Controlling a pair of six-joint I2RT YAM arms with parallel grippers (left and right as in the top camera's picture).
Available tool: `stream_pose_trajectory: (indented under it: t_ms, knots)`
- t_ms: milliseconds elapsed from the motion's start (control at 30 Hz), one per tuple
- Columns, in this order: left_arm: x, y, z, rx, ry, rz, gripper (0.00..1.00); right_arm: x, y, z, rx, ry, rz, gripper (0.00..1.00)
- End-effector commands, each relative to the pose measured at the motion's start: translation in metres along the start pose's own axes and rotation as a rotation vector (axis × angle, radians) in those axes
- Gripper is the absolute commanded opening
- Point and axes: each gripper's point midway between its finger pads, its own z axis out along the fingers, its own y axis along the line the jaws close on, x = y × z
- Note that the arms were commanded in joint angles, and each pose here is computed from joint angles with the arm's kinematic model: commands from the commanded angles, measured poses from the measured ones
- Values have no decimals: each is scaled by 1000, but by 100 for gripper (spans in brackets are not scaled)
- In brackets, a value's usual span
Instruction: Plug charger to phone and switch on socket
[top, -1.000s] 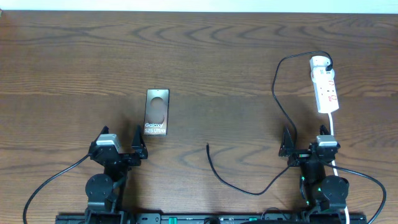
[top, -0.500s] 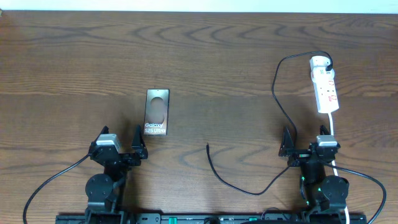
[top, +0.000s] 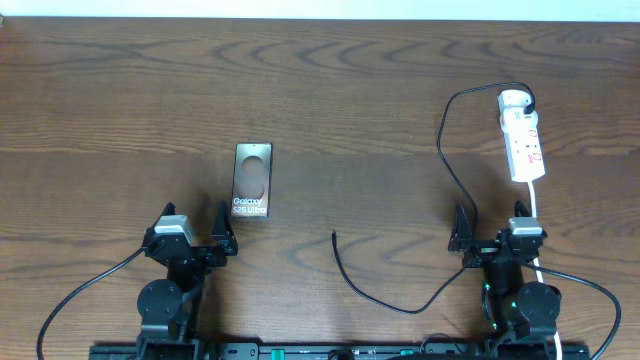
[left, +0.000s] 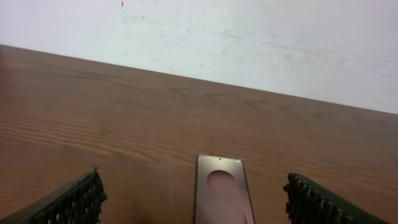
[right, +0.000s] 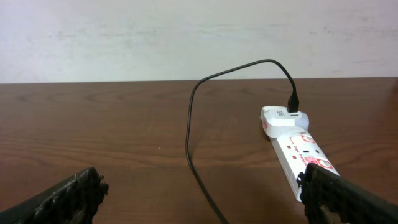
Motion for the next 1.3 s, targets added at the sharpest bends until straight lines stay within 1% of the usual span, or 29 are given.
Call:
stream_pose_trajectory:
  t_ms: [0,100,167,200,233,333,467,600,667,733,800,1033,1067,1100,1133,1200,1233,1267]
  knots:
    - [6,2,-1,-10,31,-19,91,0,-1,0,7,0,-3,99]
    - [-6,0,-5,-12,36,-19,91,0,-1,0,7,0,-3,99]
    - [-16,-2,-10,-20,69,-19,91,0,-1,0,7,0,-2,99]
    - [-21,-3,-12,-25,93,-19,91,0,-1,0,7,0,-3,99]
    - [-36,-6,-14,-35,142,-18,91,0,-1,0,7,0,-2,99]
    - [-63,-12,-8,-55,234,-18,91,0,-1,0,7,0,-3,99]
    - [-98,-21,18,-85,429,-19,91,0,-1,0,7,0,-3,99]
    - [-119,-46,53,9,659,19,91,0,-1,0,7,0,-3,99]
    - [-124,-51,72,21,749,18,91,0,-1,0,7,0,-2,99]
    - [-125,-51,92,9,811,13,91,0,-1,0,7,0,-3,99]
    - [-117,-50,110,1,856,9,91,0,-1,0,7,0,-2,99]
    - [-48,-36,143,-37,1055,-8,91,0,-1,0,7,0,-3,99]
    - [-38,-34,143,-44,1090,-10,79,0,-1,0,7,0,-3,99]
    - [-28,-32,142,-50,1125,-13,36,0,-1,0,7,0,-3,99]
    - [-19,-30,144,-56,1154,-16,7,0,-1,0,7,0,-2,99]
    - [-5,-28,147,-66,1194,-22,8,0,-1,0,7,0,-2,99]
    - [1,-26,148,-69,1209,-24,33,0,-1,0,7,0,-3,99]
    - [5,-26,148,-71,1221,-25,94,0,-1,0,7,0,-3,99]
